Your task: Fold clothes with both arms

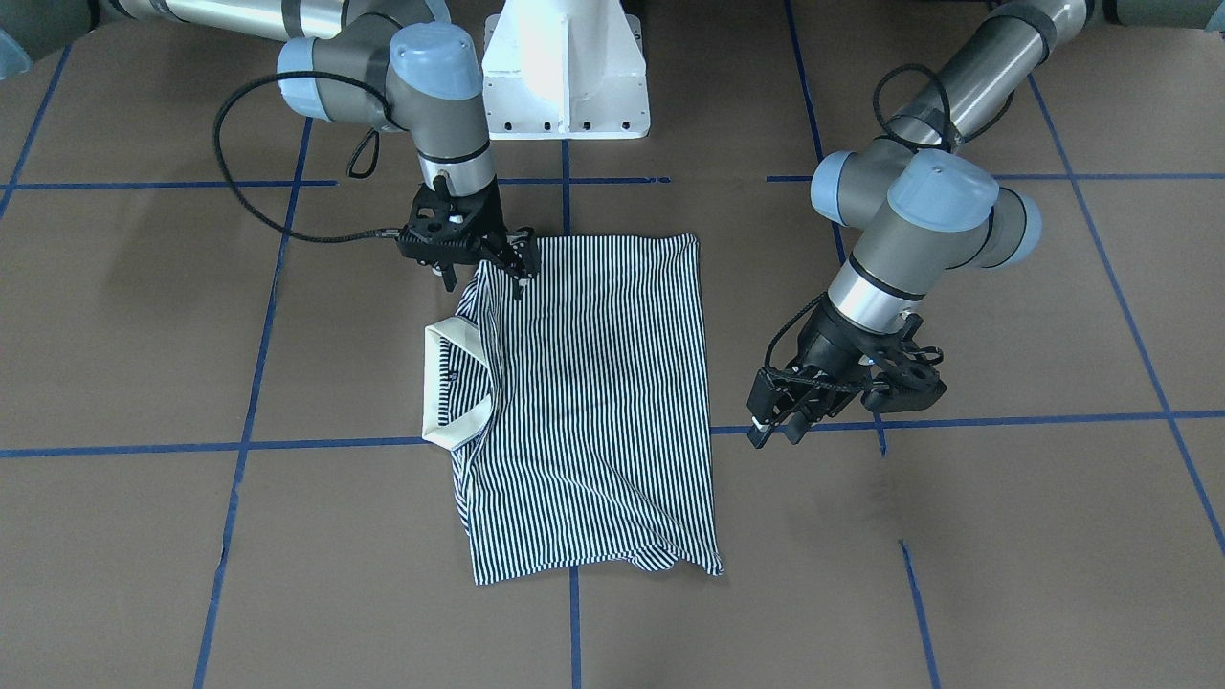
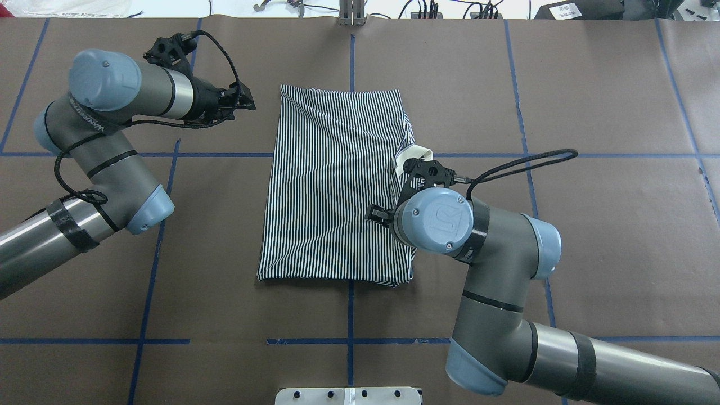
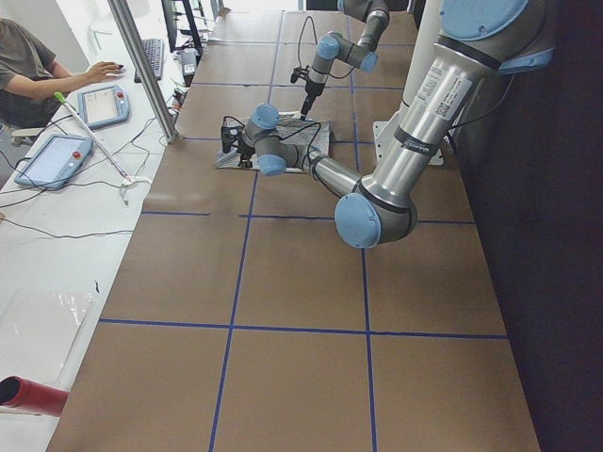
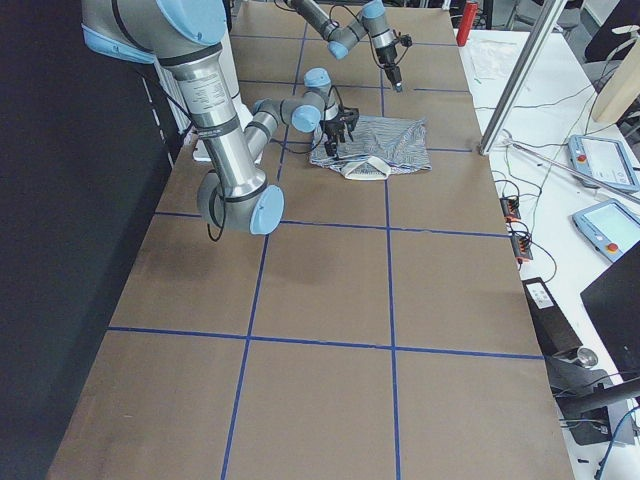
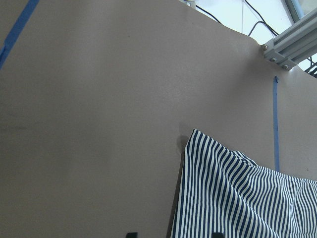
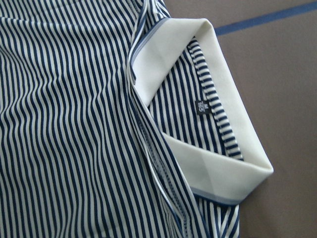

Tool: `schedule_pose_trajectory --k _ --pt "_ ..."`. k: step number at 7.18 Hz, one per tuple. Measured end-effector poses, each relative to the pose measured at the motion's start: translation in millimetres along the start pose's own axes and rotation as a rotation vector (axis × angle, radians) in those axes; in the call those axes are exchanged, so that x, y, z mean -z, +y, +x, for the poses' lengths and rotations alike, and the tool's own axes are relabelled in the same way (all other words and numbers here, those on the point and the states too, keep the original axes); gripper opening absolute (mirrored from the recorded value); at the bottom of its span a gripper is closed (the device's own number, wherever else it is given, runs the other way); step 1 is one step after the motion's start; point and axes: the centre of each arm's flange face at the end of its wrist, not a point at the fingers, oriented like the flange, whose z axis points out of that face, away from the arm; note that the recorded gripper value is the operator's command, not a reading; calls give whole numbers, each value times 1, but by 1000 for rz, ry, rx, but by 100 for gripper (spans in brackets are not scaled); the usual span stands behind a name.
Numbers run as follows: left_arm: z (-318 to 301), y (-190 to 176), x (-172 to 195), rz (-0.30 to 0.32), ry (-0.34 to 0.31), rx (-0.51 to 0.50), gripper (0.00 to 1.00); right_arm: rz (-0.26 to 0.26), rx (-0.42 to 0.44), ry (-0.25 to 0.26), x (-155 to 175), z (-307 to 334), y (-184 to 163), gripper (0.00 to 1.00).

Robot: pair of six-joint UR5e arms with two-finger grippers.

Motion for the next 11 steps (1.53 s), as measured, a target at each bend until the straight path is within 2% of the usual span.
schedule_pose_trajectory --k 1,3,5,11 --pt "2 0 2 1 4 -1 59 -3 -113 -6 1 1 16 87" --pt "5 1 5 3 11 -2 59 -26 -224 1 -2 2 42 87" --pt "5 1 6 4 13 -3 59 -40 -254 16 -4 7 53 87" --pt "5 1 6 5 13 -3 59 -42 -269 43 -17 15 58 84"
